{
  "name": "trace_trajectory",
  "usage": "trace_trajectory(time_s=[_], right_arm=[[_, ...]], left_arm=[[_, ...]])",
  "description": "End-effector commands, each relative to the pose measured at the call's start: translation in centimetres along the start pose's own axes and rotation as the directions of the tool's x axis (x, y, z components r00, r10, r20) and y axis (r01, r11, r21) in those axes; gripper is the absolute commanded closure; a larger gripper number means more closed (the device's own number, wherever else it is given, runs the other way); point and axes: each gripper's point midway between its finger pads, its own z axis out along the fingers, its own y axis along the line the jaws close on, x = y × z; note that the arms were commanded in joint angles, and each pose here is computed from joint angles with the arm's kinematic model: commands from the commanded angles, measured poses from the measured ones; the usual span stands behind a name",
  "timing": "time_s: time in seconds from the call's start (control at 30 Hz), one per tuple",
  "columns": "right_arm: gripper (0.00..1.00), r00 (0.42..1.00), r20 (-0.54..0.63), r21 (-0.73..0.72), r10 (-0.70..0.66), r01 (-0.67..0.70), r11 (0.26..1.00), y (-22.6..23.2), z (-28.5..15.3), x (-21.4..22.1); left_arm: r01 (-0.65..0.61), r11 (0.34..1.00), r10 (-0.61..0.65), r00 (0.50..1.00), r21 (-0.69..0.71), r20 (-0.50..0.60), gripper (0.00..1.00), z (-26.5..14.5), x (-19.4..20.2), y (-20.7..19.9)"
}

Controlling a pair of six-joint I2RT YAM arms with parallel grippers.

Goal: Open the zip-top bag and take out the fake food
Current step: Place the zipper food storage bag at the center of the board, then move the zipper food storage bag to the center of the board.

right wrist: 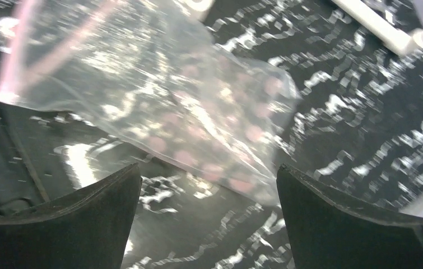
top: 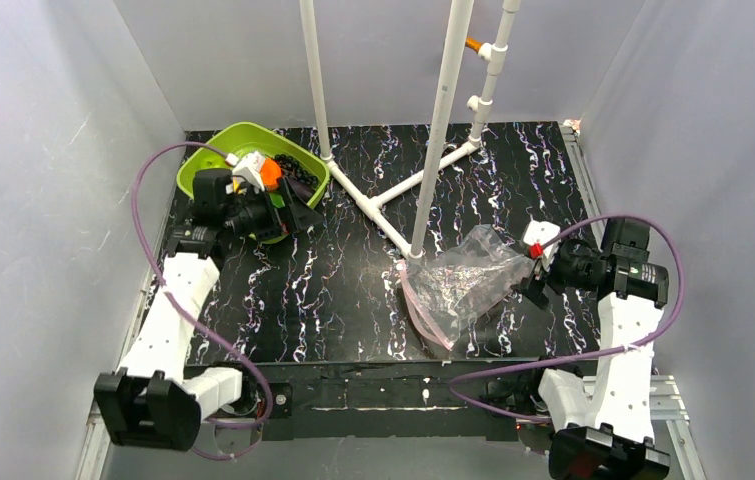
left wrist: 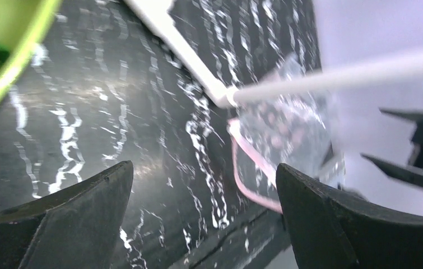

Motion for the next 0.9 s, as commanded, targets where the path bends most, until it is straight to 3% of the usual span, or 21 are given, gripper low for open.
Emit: trace_trajectory(time_s=[0.0,0.13,0.27,0.5,0.63,0.87], right_arm=[[0.05,0.975,0.190,-0.216,0.112,-0.070,0.974,5.8,0.4,-2.7],[0.10,0.963,0.211,-0.240,0.166,-0.113,0.964,6.1,0.7,-3.1],[0.23,0.959,0.212,-0.226,0.191,-0.142,0.964,5.4,1.3,-3.3],[0.44,0.972,0.137,-0.358,0.193,-0.134,0.924,7.3,3.8,-4.7],[0.48,0.983,0.045,-0.383,0.179,-0.149,0.912,8.1,6.8,-3.9],[0.60,0.935,-0.284,-0.135,0.213,-0.259,0.956,3.6,11.9,4.8]], left_arm=[[-0.167,0.978,0.176,0.983,0.127,-0.060,0.02,-3.1,4.6,-3.5],[-0.149,0.977,0.161,0.985,0.152,-0.067,0.02,-4.0,7.3,-3.1],[-0.135,0.977,0.143,0.989,0.168,-0.039,0.02,-4.8,8.6,-3.1],[-0.141,0.974,0.145,0.989,0.179,-0.008,0.02,-6.1,9.0,-3.7],[-0.140,0.974,0.144,0.990,0.177,-0.009,0.02,-6.3,9.1,-3.8],[-0.143,0.975,0.146,0.989,0.170,-0.005,0.02,-6.6,9.8,-3.4]])
